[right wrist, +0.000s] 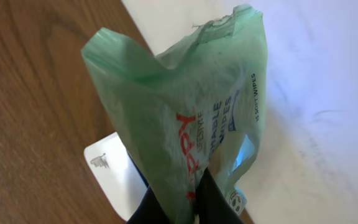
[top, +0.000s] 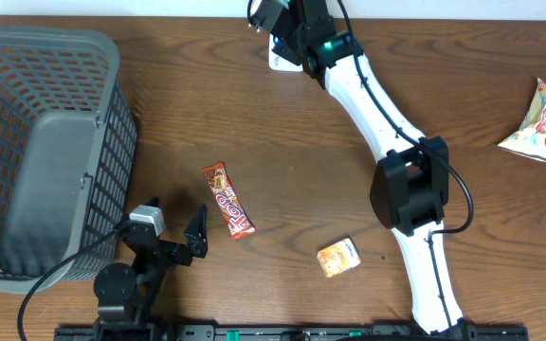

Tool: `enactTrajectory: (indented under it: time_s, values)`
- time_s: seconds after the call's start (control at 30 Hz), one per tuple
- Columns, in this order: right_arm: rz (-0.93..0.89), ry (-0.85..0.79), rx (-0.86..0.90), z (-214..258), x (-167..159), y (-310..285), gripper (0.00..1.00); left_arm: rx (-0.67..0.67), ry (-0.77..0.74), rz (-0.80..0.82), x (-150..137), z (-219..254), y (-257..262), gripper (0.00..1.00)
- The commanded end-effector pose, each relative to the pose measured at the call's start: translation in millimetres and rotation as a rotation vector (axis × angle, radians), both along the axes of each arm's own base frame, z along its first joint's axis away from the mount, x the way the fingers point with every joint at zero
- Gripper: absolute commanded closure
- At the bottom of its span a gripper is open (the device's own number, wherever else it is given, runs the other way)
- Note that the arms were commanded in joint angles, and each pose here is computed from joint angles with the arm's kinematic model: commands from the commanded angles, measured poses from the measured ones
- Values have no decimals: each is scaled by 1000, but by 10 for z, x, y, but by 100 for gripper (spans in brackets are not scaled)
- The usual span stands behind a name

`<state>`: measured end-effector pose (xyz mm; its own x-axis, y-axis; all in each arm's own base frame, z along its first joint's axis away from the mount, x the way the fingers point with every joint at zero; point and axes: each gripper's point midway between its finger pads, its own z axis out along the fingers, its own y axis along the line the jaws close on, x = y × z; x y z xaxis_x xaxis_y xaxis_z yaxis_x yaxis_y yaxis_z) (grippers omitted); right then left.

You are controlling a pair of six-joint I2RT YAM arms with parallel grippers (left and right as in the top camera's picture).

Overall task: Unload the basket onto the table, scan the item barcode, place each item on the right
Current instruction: 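Carry the wipes pack right and drop it at the right edge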

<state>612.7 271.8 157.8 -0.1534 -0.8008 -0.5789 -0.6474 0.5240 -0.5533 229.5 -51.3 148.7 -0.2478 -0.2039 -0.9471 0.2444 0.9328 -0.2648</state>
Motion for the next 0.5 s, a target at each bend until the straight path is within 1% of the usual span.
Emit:
enactTrajectory:
  time_s: [0.0,0.13,0.3,0.37,0.47]
  values:
    - [-44,11,23,15,5,-46,99,17,35,1,-6,-133,9,2]
    - [-77,44,-5,176,-110,-222,99,17,36,1,-6,-135,9,2]
    - [-171,106,-60,434,-292,-749,99,17,35,1,-6,-133,10,2]
    - [-258,137,-56,526,-356,-1056,99,17,35,1,-6,-133,9,2]
    - [-451,193,-40,577,-447,-1635,99,17,35,1,-6,-133,9,2]
